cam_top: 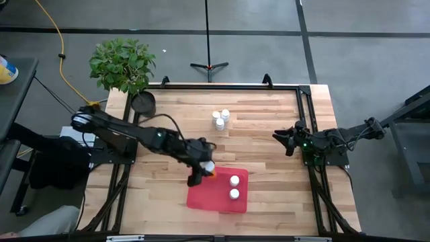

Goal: Pick and place pill bottles into a basket
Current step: Put the orange pill bottle into the red bin

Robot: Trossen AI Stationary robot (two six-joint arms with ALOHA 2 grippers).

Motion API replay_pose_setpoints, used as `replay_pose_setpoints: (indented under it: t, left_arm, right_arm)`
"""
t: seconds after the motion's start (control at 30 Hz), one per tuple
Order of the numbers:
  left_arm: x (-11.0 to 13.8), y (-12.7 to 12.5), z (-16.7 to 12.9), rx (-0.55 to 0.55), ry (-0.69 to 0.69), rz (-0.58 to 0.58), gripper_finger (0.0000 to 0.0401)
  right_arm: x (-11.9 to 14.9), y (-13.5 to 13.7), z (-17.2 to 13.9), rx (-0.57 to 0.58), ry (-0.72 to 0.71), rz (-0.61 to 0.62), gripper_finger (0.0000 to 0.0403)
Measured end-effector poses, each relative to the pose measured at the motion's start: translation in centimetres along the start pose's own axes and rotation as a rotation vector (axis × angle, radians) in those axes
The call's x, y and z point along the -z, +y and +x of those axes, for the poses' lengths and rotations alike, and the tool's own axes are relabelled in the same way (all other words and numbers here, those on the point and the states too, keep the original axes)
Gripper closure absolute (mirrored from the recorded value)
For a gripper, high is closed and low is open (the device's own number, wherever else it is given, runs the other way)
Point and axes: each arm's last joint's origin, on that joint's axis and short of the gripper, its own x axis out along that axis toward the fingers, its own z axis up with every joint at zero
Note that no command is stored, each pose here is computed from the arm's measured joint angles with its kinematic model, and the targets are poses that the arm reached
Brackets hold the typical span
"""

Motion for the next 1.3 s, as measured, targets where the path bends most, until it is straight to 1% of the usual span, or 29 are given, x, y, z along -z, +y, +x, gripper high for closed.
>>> replay_pose_setpoints:
  t: [0.07, 0.13, 0.3, 0.33, 0.4, 0.47, 0.53, 0.6, 0.67, 0.77, 0.83, 0.9, 1.0, 1.03, 1.07, 1.13, 1.2, 1.3]
  left_arm:
    - [0.4, -0.1, 1.4, -0.005, 0.03, 0.004, 0.0158]
    - [0.5, -0.1, 2.7, -0.006, 0.031, -0.001, 0.0169]
    - [1.7, 0.4, 5.8, -0.037, 0.113, -0.019, 0.0169]
    - [2.0, 0.5, 6.3, -0.044, 0.132, -0.017, 0.0168]
    - [2.1, 0.5, 7.6, -0.04, 0.121, -0.015, 0.0158]
    - [2.7, 0.7, 8.4, -0.049, 0.155, -0.011, 0.0147]
    - [2.8, 0.7, 9.5, -0.044, 0.139, -0.011, 0.0148]
    - [3.2, 0.9, 10.0, -0.05, 0.158, -0.011, 0.016]
    - [3.1, 0.8, 10.6, -0.042, 0.133, -0.011, 0.0169]
    - [3.4, 0.9, 10.9, -0.046, 0.147, -0.004, 0.0169]
    - [3.3, 1.0, 11.5, -0.049, 0.121, 0.007, 0.0169]
    - [3.6, 1.1, 11.6, -0.066, 0.142, 0.014, 0.0159]
    - [3.6, 1.1, 12.4, -0.064, 0.119, 0.051, 0.0139]
    - [3.9, 1.2, 12.5, -0.079, 0.135, 0.062, 0.0137]
    - [4.2, 1.3, 12.7, -0.087, 0.151, 0.067, 0.0138]
    - [3.9, 1.3, 13.4, -0.085, 0.107, 0.074, 0.0148]
    - [4.2, 1.5, 13.5, -0.109, 0.122, 0.075, 0.0161]
    - [4.4, 1.5, 14.0, -0.113, 0.118, 0.082, 0.0163]
  right_arm:
    - [0.0, 0.0, 0.0, 0.001, 0.008, -0.005, 0.0263]
    - [0.1, 0.0, 0.1, -0.011, 0.024, -0.007, 0.0263]
    - [0.2, 0.1, 0.1, -0.029, 0.047, -0.01, 0.0263]
    - [0.2, 0.1, 0.1, -0.03, 0.049, -0.01, 0.0263]
    - [0.2, 0.1, 0.1, -0.032, 0.053, -0.012, 0.0263]
    - [0.3, 0.1, 0.1, -0.027, 0.055, -0.015, 0.0263]
    - [0.3, 0.1, 0.1, -0.027, 0.059, -0.017, 0.0263]
    - [0.4, 0.1, 0.2, -0.02, 0.063, -0.023, 0.0263]
    - [0.4, 0.1, 0.2, -0.02, 0.069, -0.026, 0.0263]
    - [0.5, 0.1, 0.3, -0.017, 0.076, -0.032, 0.0263]
    - [0.5, 0.1, 0.3, -0.016, 0.076, -0.037, 0.0263]
    - [0.5, 0.1, 0.3, -0.014, 0.077, -0.04, 0.0263]
    - [0.5, 0.1, 0.3, -0.013, 0.077, -0.041, 0.0263]
    - [0.5, 0.1, 0.3, -0.013, 0.079, -0.042, 0.0263]
    - [0.5, 0.1, 0.3, -0.014, 0.078, -0.042, 0.0263]
    - [0.5, 0.1, 0.3, -0.016, 0.081, -0.042, 0.0263]
    - [0.5, 0.1, 0.3, -0.018, 0.084, -0.042, 0.0263]
    - [0.6, 0.1, 0.3, -0.029, 0.097, -0.051, 0.0263]
